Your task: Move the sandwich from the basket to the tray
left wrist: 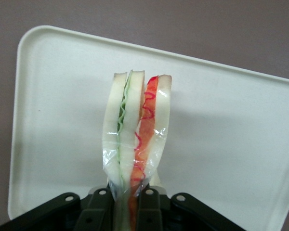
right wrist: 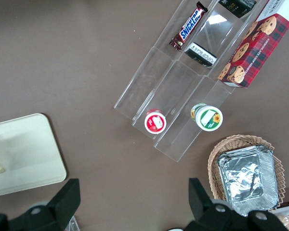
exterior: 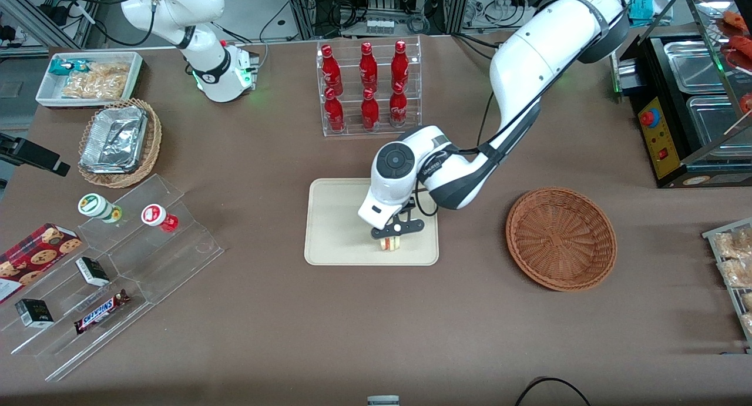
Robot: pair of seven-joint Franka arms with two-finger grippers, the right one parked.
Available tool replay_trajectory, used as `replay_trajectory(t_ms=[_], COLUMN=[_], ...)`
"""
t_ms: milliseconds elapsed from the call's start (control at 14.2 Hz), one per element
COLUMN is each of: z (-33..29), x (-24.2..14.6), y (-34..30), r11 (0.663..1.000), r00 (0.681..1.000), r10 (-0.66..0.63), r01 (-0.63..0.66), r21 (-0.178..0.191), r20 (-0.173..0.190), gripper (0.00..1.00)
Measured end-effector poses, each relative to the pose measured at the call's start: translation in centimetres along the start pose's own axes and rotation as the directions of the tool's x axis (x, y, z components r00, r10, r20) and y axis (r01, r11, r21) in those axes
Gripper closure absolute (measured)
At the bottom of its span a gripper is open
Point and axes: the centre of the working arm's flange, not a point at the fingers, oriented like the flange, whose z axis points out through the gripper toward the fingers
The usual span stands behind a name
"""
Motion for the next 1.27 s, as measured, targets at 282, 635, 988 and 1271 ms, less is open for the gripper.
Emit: replay_trajectory(t_ms=[282, 635, 988, 1271], z=[0.3, -2.8, -15.8, -24.1], x=[-1.3, 0.8, 6.6, 9.7], y=[1.5, 1.4, -8.2, -21.7], r11=[1.000, 0.996, 0.995, 0.983], r00=[1.000, 0.998, 0.992, 0.995], r10=[-0.013, -0.048, -0.087, 0.083], r01=[0.013, 0.044, 0.090, -0.092], r21=[-0.016, -0.078, 0.034, 0.160], r20=[0.001, -0.050, -0.088, 0.060], gripper=[0.55, 0.06, 0.00, 0.00])
